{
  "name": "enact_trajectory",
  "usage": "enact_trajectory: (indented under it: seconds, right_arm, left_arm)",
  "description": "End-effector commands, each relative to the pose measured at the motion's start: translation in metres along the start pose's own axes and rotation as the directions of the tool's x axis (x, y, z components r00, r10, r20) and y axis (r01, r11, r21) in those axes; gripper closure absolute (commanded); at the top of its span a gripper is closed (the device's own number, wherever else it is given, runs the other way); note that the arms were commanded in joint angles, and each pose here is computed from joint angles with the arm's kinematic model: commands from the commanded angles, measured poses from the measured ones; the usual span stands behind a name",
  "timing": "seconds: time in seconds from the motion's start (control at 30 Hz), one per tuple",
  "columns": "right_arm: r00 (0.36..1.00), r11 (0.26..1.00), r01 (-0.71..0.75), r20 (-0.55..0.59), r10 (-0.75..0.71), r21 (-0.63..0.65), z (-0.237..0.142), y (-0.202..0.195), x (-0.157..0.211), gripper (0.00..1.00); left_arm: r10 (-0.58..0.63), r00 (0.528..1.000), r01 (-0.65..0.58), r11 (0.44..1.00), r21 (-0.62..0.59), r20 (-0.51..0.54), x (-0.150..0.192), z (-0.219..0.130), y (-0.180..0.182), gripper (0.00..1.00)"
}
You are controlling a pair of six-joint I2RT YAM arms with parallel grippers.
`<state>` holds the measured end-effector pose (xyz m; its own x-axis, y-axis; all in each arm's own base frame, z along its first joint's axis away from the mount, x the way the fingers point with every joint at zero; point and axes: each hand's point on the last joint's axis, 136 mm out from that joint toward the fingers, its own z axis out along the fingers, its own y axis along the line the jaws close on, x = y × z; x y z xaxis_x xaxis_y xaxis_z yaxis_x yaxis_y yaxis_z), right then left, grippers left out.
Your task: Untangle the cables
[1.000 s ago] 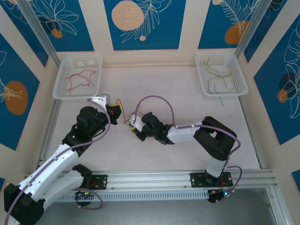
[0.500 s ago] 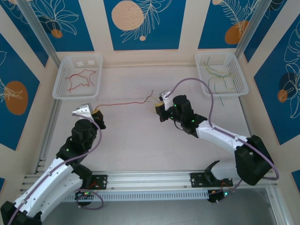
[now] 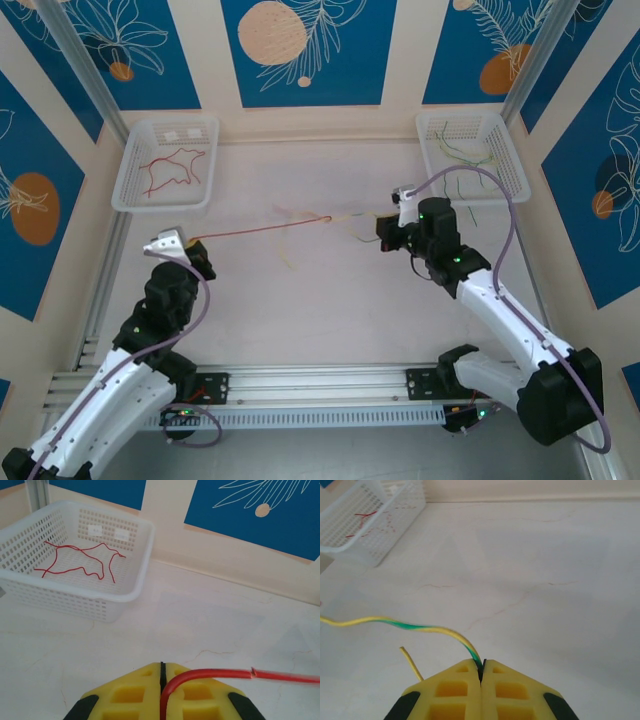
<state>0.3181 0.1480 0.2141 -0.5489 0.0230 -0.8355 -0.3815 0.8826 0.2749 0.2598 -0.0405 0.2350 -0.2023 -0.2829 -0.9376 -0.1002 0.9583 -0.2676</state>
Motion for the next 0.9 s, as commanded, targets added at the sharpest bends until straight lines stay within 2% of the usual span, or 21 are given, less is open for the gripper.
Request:
enact_trajectory:
  seconds: [0.0, 0.23, 0.43, 0.57, 0.77, 0.87]
  right_arm:
    - [0.994, 0.977, -0.103, -0.007, 0.106, 0.188, -0.020, -0.047, 0.008, 1.00]
    - [0.984, 0.946, -0.178, 0.055, 0.170, 0.269, -0.048, -0.075, 0.002, 1.00]
    - [0.960, 0.888, -0.278, 0.139, 0.243, 0.367, -0.084, -0.106, -0.009, 1.00]
    - [0.949, 0.869, -0.309, 0.181, 0.258, 0.385, -0.100, -0.117, -0.013, 1.00]
    - [0.957, 0.898, -0.277, 0.185, 0.224, 0.342, -0.108, -0.107, -0.024, 1.00]
    - [0.956, 0.936, -0.259, 0.199, 0.214, 0.237, -0.108, -0.086, -0.032, 1.00]
  left_arm:
    - [0.011, 0.998, -0.001, 0.988, -0.153, 0.060, -0.012, -0.005, 0.033, 1.00]
    - [0.013, 0.998, 0.001, 0.979, -0.205, 0.067, -0.016, -0.005, 0.045, 1.00]
    - [0.004, 0.998, 0.011, 0.971, -0.239, 0.062, -0.015, -0.004, 0.056, 1.00]
    - [-0.020, 0.998, 0.034, 0.969, -0.245, 0.058, -0.014, -0.001, 0.060, 1.00]
    - [-0.030, 0.999, 0.039, 0.970, -0.242, 0.042, -0.012, 0.002, 0.060, 1.00]
    - [-0.027, 0.999, 0.031, 0.994, -0.106, 0.042, -0.018, 0.006, 0.035, 1.00]
